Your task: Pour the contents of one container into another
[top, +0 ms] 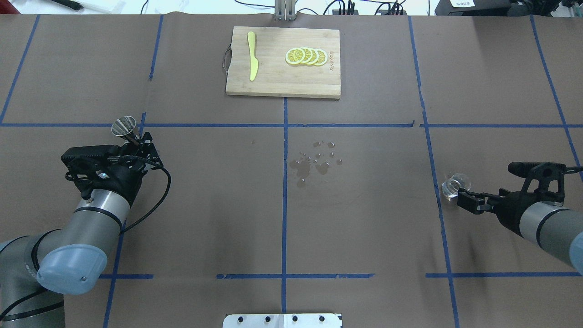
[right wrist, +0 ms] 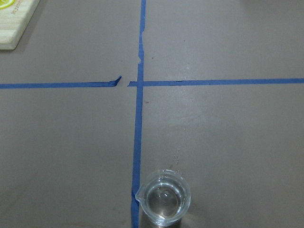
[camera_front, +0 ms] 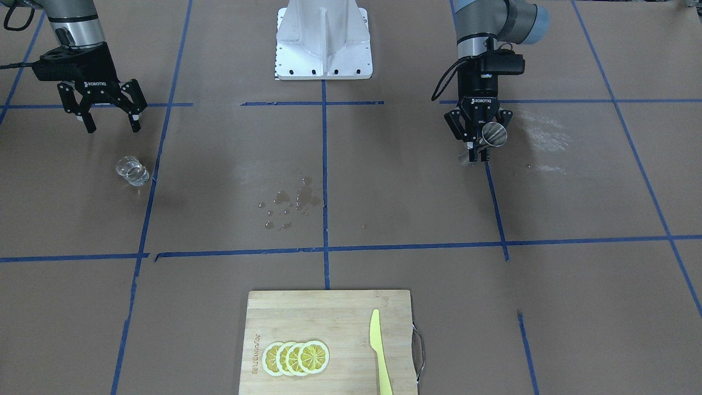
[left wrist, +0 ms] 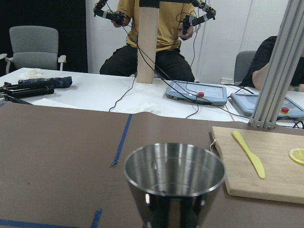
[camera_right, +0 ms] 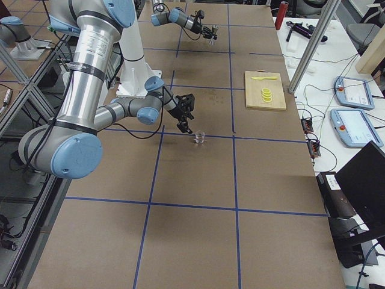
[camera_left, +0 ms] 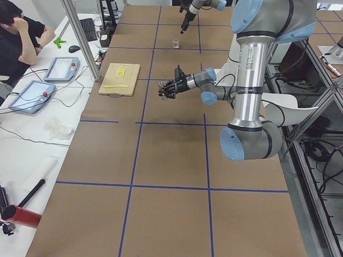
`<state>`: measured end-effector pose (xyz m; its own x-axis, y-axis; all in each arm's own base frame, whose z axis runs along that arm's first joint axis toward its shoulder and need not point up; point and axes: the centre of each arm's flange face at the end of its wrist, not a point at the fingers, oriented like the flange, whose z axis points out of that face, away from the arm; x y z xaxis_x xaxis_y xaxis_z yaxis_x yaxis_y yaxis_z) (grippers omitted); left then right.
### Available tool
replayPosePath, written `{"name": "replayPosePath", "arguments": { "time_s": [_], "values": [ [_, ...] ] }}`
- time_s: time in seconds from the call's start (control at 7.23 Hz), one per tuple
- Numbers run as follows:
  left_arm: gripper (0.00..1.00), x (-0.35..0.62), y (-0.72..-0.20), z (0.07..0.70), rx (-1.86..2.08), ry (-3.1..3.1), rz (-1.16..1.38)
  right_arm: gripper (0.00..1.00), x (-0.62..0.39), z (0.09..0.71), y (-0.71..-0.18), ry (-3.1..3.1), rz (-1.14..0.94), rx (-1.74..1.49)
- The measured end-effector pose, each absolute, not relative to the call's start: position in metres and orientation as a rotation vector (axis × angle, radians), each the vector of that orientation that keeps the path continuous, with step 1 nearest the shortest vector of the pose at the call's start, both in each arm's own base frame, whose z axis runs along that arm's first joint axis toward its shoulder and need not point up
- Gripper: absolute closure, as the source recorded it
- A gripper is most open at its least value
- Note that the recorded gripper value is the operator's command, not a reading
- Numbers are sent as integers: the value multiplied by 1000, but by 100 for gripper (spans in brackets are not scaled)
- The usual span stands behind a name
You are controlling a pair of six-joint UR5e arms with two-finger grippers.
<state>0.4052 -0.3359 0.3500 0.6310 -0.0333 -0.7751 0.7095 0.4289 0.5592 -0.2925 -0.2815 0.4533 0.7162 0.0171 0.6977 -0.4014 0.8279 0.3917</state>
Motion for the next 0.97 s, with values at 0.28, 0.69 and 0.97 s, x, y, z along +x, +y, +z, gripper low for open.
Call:
{"name": "replayPosePath", "arguments": {
  "time_s": [0.28, 0.69, 0.97],
  "values": [
    [100, 407, -336, 351, 1036, 783, -519, 0, -313, 467, -268, -725, 286, 662],
    [100, 410, -337, 357, 1035, 773, -514, 0, -341, 496, -240, -653, 255, 853],
    [100, 412, -338, 361, 1034, 767, -512, 0, -345, 537, -239, -683, 244, 926]
  ]
}}
